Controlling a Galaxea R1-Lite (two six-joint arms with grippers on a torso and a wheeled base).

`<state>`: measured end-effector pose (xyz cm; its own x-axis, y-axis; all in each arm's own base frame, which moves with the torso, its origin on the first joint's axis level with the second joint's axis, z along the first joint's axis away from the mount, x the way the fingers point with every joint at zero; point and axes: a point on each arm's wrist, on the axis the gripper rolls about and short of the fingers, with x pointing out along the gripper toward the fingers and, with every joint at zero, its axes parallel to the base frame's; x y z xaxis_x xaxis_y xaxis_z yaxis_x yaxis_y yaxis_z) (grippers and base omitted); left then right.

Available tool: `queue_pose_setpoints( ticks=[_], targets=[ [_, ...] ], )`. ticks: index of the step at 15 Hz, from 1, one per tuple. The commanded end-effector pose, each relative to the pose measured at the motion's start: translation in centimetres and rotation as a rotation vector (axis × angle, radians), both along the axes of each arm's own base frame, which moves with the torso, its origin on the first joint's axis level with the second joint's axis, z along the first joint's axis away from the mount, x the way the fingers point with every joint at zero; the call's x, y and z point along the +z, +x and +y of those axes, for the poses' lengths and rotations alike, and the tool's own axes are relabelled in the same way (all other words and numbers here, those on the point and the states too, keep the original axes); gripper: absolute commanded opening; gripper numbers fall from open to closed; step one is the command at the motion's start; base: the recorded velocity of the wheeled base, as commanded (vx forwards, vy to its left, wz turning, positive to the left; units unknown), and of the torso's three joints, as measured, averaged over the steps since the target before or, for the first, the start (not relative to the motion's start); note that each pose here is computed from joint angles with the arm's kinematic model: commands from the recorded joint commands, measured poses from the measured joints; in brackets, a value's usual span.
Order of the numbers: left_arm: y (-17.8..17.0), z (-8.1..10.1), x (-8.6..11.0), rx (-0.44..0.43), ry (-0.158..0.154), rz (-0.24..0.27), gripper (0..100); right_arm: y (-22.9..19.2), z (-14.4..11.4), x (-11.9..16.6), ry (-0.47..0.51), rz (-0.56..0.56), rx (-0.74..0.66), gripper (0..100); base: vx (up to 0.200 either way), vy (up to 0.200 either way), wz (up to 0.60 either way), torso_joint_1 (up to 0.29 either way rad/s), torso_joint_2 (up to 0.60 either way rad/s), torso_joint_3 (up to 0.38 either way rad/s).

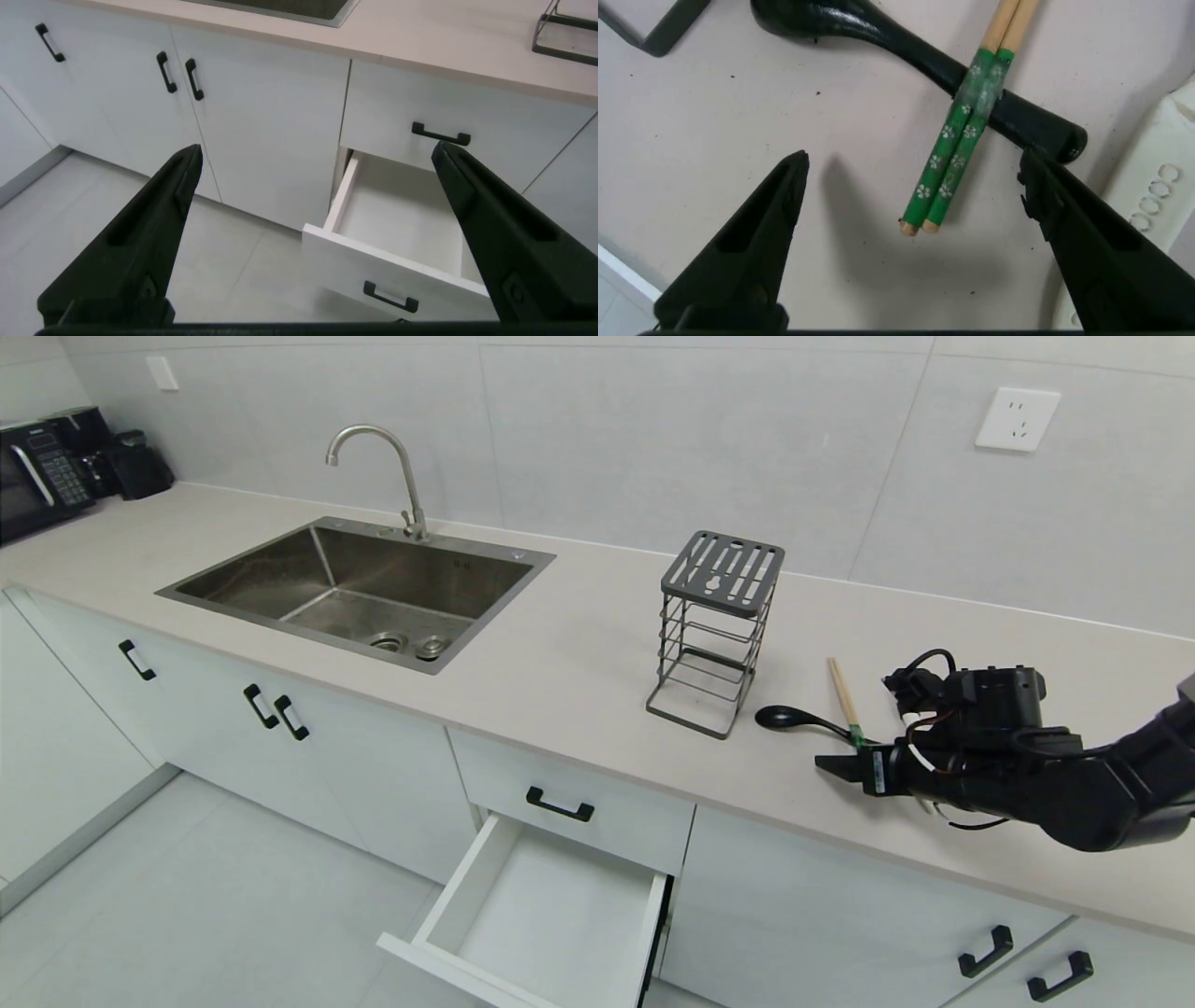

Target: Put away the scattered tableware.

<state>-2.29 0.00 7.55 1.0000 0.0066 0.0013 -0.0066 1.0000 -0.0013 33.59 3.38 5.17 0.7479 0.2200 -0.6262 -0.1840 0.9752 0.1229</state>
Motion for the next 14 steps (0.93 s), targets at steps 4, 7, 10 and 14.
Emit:
queue_pose_setpoints(
  ticks=[4,7,10,14],
  targets=[
    [0.0,0.0,0.0,0.0,0.0,0.001,100,0.5,1.2,0.3,0.008,-0.069,0.035,0,0.0,0.0,0.0,0.0,0.0,0.0],
    [0.0,0.0,0.0,0.001,0.0,0.001,100,0.9,1.5,0.2,0.01,-0.075,0.042,0,0.0,0.0,0.0,0.0,0.0,0.0],
    [0.0,0.0,0.0,0.0,0.0,0.001,100,0.9,1.1,0.0,0.001,-0.07,0.024,0,0.0,0.0,0.0,0.0,0.0,0.0],
    [0.0,0.0,0.0,0.001,0.0,0.001,100,0.8,-0.3,1.2,-0.002,-0.104,-0.022,0,0.0,0.0,0.0,0.0,0.0,0.0]
  ],
)
